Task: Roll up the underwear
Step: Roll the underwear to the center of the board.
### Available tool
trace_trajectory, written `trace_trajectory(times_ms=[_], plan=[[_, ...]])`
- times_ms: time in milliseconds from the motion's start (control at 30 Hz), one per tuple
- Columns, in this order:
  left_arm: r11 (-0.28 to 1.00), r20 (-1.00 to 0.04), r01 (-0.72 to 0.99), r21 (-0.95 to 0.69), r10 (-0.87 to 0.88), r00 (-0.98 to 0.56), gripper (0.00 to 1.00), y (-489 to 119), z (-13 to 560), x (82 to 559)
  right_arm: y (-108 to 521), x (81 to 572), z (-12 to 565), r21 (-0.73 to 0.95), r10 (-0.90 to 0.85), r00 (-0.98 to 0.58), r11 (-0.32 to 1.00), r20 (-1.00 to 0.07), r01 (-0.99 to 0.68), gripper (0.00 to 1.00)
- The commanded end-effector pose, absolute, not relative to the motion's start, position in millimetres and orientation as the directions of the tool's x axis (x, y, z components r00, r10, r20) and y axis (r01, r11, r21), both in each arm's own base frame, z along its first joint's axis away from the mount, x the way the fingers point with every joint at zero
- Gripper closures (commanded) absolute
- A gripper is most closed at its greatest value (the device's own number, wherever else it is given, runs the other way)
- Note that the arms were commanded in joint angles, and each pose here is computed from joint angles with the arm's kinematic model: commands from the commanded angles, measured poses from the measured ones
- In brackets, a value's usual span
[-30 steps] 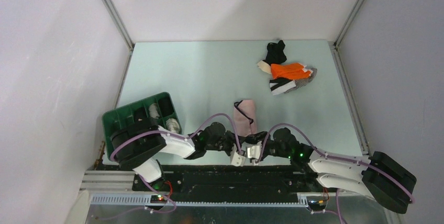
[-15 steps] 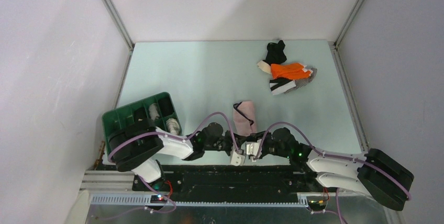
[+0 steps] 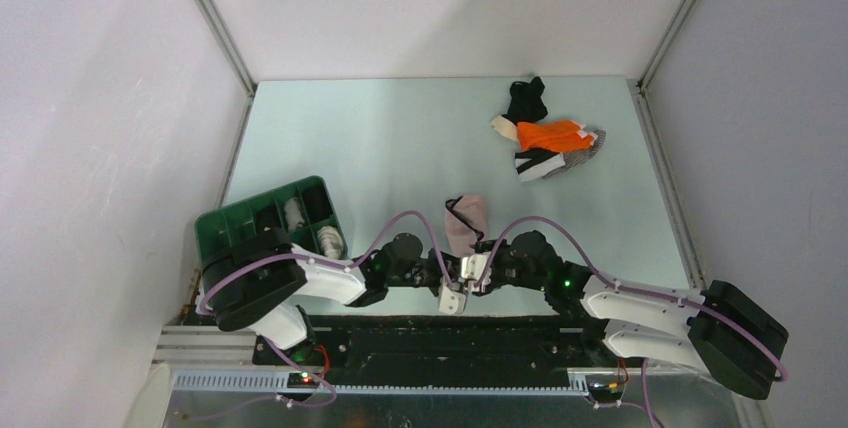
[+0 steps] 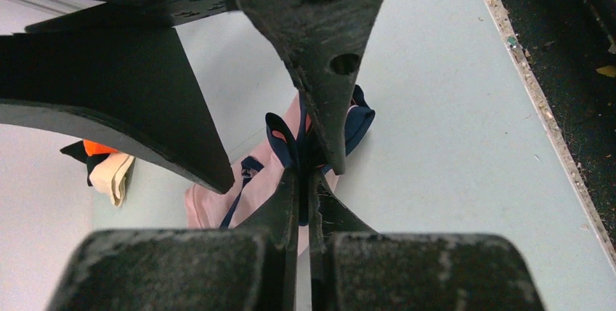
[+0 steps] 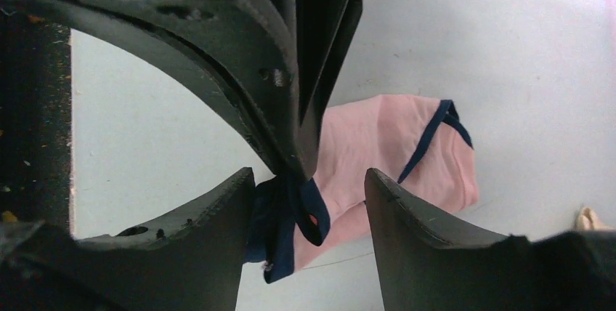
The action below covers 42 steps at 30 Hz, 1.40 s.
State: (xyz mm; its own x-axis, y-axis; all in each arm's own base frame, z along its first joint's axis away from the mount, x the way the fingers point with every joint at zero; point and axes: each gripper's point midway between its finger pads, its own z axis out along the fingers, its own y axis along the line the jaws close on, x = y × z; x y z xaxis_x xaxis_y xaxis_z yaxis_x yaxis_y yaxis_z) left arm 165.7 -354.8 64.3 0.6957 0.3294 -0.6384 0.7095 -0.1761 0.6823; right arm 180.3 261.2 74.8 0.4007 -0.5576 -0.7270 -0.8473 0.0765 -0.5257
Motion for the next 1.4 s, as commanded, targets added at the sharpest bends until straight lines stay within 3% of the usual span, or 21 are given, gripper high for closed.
trace_trajectory(times_ms=[0, 233, 467, 567, 667, 733, 833, 933, 1067, 1133, 1367], plan=[[-0.111, -0.662, 0.715, 0.691, 0.302, 0.686, 1.0, -358, 84, 169, 269, 177, 78, -0.504, -0.55, 0.388, 0.07, -0.739, -0.861, 0.38], [-0.088, -0.676, 0.727, 0.681, 0.305, 0.671, 1.0, -356, 86, 171, 266, 176, 71, -0.522, -0.579, 0.401, 0.05, -0.71, -0.852, 0.53], [-0.082, -0.683, 0.734, 0.675, 0.31, 0.662, 1.0, -352, 85, 172, 254, 184, 61, -0.55, -0.624, 0.395, 0.067, -0.674, -0.832, 0.59], [-0.086, -0.682, 0.735, 0.672, 0.315, 0.66, 1.0, -351, 84, 172, 253, 183, 60, -0.541, -0.626, 0.394, 0.055, -0.674, -0.839, 0.71], [-0.09, -0.682, 0.738, 0.668, 0.323, 0.657, 1.0, -349, 82, 173, 253, 180, 58, -0.536, -0.625, 0.403, 0.028, -0.668, -0.844, 0.74], [-0.086, -0.685, 0.742, 0.665, 0.326, 0.652, 1.0, -349, 81, 173, 253, 174, 55, -0.526, -0.626, 0.418, -0.013, -0.658, -0.85, 0.68], [-0.068, -0.695, 0.751, 0.656, 0.331, 0.638, 1.0, -349, 83, 175, 254, 164, 53, -0.507, -0.617, 0.435, -0.068, -0.655, -0.859, 0.49], [-0.046, -0.721, 0.773, 0.633, 0.331, 0.609, 1.0, -350, 85, 176, 258, 168, 65, -0.499, -0.608, 0.39, 0.011, -0.691, -0.867, 0.26], [0.017, -0.787, 0.829, 0.559, 0.327, 0.524, 1.0, -351, 90, 177, 264, 171, 85, -0.427, -0.572, 0.269, 0.161, -0.775, -0.89, 0.06], [0.038, -0.812, 0.848, 0.529, 0.315, 0.492, 1.0, -352, 94, 176, 266, 169, 95, -0.403, -0.549, 0.237, 0.203, -0.802, -0.893, 0.01], [0.103, -0.874, 0.894, 0.437, 0.284, 0.395, 1.0, -348, 100, 172, 257, 170, 96, -0.483, -0.581, 0.279, 0.229, -0.764, -0.845, 0.01]])
